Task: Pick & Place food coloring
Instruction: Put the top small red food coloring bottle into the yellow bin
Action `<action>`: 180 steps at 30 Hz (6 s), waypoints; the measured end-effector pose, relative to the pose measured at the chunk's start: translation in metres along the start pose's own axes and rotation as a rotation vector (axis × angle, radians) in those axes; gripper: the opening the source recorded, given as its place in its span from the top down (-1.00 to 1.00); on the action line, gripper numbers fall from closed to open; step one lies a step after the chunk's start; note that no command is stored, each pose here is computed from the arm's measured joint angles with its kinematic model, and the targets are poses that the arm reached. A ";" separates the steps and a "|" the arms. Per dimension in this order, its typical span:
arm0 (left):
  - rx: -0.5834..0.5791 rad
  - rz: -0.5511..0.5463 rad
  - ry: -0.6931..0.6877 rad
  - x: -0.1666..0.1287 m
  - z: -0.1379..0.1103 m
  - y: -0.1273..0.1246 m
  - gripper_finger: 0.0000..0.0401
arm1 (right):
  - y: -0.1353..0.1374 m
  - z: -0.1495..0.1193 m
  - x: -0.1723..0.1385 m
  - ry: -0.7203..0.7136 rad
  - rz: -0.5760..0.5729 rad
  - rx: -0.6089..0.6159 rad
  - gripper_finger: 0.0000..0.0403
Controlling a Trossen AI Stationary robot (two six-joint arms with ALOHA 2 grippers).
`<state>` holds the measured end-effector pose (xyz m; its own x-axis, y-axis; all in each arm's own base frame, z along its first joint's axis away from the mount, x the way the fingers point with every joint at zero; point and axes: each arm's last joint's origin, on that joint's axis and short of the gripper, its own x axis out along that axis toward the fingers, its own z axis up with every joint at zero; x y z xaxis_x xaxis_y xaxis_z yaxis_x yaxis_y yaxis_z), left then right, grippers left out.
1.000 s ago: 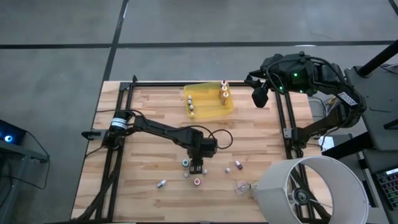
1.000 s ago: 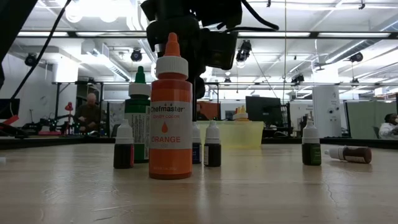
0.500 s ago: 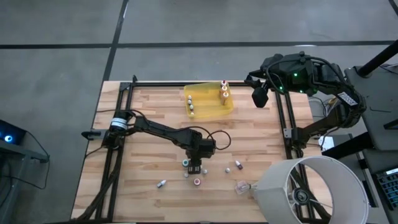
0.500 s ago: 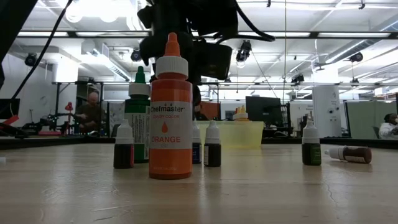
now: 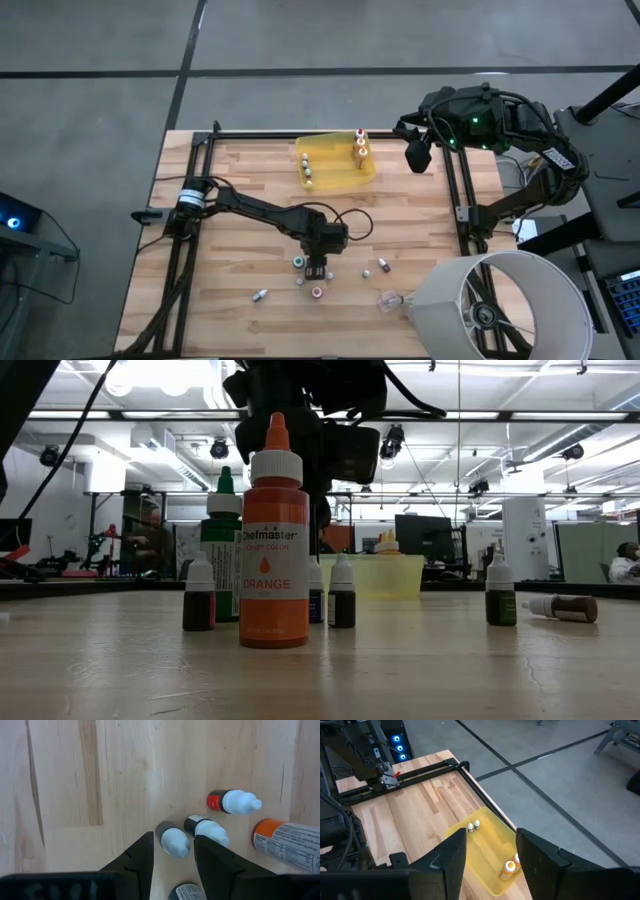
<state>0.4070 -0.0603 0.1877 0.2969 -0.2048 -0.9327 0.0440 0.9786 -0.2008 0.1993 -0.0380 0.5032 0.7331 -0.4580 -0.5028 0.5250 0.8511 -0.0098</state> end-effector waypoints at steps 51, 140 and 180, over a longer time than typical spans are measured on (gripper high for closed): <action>0.015 0.000 -0.001 0.000 0.000 0.003 0.74 | 0.000 0.000 0.000 -0.002 -0.007 0.000 0.18; -0.346 0.436 -0.162 -0.148 -0.039 0.301 0.76 | 0.000 0.000 0.000 -0.002 -0.007 0.017 0.18; -0.391 0.437 -0.111 -0.111 -0.058 0.306 0.76 | 0.000 -0.002 0.000 0.016 -0.010 0.016 0.19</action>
<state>0.3321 0.2609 0.2120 0.3073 0.2397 -0.9209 -0.4531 0.8879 0.0799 0.1982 -0.0379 0.5017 0.7208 -0.4622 -0.5166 0.5390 0.8423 -0.0014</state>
